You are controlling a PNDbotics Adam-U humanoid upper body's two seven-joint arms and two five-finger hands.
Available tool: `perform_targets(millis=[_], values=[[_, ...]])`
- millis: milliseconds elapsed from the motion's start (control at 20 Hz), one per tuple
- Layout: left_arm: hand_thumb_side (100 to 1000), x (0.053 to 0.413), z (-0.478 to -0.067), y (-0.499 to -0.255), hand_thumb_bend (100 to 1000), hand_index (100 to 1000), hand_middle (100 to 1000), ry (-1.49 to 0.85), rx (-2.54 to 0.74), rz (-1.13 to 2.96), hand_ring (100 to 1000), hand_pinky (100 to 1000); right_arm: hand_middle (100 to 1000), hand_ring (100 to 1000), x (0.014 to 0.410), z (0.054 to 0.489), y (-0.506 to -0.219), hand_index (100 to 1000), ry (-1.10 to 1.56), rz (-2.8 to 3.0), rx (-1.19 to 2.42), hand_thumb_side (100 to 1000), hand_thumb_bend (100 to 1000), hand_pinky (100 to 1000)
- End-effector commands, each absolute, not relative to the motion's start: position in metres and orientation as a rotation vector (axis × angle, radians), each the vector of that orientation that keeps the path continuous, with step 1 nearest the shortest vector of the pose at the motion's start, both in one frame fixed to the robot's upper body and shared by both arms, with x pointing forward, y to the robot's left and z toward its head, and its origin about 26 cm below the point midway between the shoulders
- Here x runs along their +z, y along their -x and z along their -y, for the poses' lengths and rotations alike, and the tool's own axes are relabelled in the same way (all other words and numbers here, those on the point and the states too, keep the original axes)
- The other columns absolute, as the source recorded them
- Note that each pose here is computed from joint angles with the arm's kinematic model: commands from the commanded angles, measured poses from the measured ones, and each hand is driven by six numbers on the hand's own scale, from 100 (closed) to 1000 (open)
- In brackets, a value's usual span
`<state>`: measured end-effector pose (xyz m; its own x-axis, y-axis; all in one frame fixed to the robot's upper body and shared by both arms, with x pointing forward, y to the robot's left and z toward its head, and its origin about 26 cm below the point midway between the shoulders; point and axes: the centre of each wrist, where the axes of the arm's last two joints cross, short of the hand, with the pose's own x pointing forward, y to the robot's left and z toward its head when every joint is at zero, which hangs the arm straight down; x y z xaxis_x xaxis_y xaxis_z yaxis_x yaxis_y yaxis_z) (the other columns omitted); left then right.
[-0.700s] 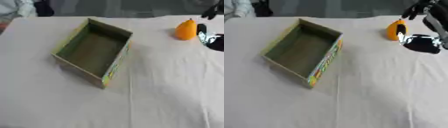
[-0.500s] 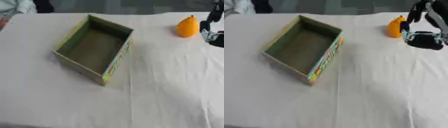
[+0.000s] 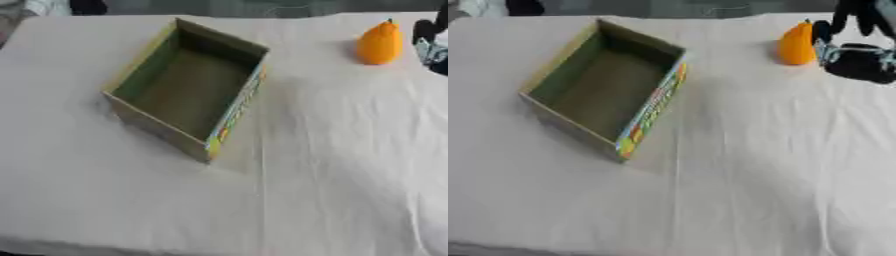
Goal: Pick up objects on the table and place them in the box.
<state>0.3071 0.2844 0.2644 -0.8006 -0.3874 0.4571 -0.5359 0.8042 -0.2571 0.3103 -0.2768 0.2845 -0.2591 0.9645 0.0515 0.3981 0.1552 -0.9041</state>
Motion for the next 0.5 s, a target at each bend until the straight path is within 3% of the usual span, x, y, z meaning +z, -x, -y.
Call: perform_targets(millis=[50,250,300,500], values=[[962,0.273,-0.284,-0.304,100,918,755,-0.683,0.536,2.640,771,802,740,823,0.294,0.282,-0.307,813,1.358,1.752,1.118,661,100,790],[962,0.273,-0.283,-0.304,100,917,755,-0.681,0.534,2.642,770,802,792,876,0.296,0.286,-0.311,861,1.384,1.695,1.198,888,100,819],[962,0.273,-0.283,-0.304,100,917,755,-0.681,0.534,2.642,770,802,794,881,0.297,0.287,-0.312,865,1.385,1.676,1.222,899,100,822],[963,0.274,-0.283,-0.304,100,916,755,-0.677,0.533,2.645,770,801,814,910,0.301,0.293,-0.316,906,1.364,1.624,1.274,921,296,841]])
